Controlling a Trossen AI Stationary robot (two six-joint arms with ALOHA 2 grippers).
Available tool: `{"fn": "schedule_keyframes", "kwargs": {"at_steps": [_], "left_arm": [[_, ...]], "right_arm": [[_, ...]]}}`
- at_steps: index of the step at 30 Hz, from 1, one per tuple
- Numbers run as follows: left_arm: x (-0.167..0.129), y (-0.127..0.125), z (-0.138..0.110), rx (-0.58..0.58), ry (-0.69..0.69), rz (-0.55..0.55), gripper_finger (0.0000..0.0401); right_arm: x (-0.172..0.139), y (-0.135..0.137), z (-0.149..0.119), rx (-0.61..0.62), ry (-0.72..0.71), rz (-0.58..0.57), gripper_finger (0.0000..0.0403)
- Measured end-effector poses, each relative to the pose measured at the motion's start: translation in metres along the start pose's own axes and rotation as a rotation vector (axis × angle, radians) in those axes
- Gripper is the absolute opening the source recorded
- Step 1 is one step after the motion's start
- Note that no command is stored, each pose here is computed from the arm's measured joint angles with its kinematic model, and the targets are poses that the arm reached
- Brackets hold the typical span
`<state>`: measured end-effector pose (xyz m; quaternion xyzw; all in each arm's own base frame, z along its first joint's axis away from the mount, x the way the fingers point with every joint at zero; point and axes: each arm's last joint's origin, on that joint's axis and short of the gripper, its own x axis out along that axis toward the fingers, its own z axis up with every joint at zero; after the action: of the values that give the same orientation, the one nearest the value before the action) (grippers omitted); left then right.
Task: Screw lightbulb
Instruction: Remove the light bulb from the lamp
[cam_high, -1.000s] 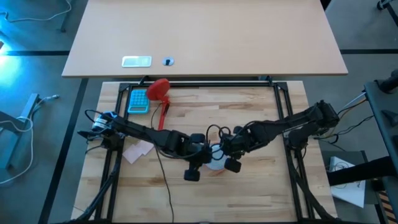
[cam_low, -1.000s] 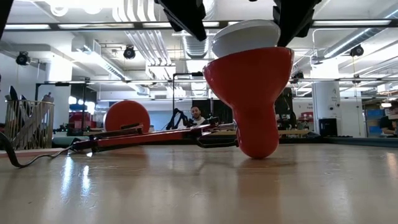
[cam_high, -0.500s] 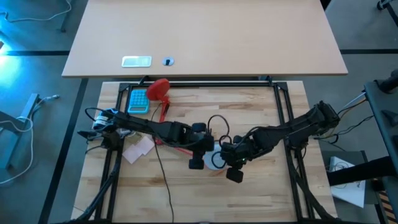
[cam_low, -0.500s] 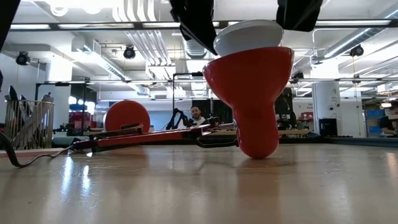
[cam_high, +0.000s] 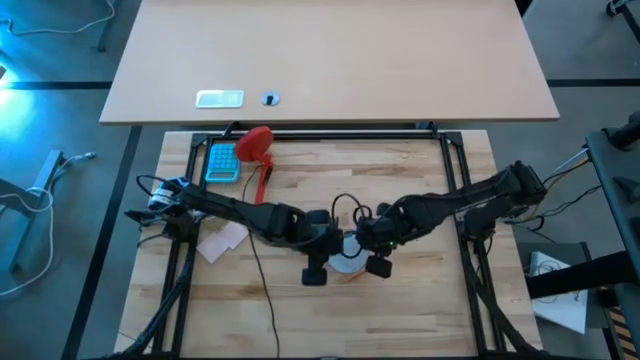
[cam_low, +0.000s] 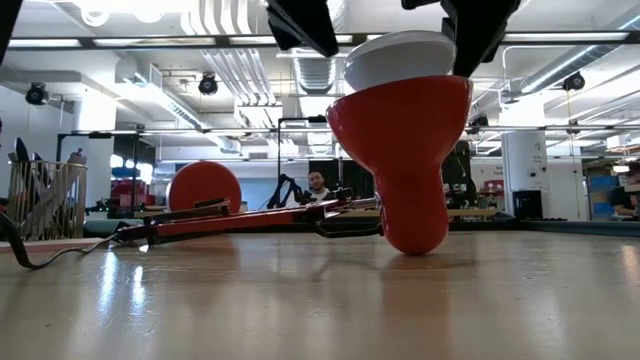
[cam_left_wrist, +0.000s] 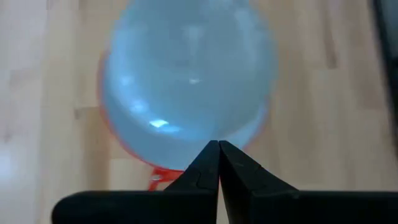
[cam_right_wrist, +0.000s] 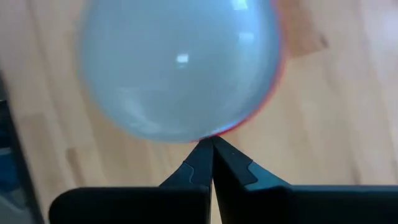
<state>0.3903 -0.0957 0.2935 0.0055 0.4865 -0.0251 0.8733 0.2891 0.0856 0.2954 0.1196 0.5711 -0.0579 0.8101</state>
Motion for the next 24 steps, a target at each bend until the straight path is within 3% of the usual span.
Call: {"fn": "schedule_keyframes", "kwargs": {"at_steps": [7, 12, 17, 24], "left_arm": [[-0.006, -0.009, -0.005, 0.016, 0.054, -0.003, 0.0000], [-0.003, 0.003, -0.002, 0.010, 0.039, 0.087, 0.0000], [0.009, 0.018, 0.000, -0.029, 0.054, 0.114, 0.0000], [0.016, 0.013, -0.003, -0.008, 0.089, 0.019, 0.0000]], "right_arm": [[-0.009, -0.005, -0.001, -0.024, -0.002, 0.036, 0.0000], [-0.012, 0.000, -0.003, -0.055, 0.044, 0.169, 0.0000], [-0.006, 0.005, 0.001, -0.061, 0.029, 0.200, 0.0000], [0.006, 0.009, 0.007, -0.085, 0.002, 0.169, 0.0000]]}}
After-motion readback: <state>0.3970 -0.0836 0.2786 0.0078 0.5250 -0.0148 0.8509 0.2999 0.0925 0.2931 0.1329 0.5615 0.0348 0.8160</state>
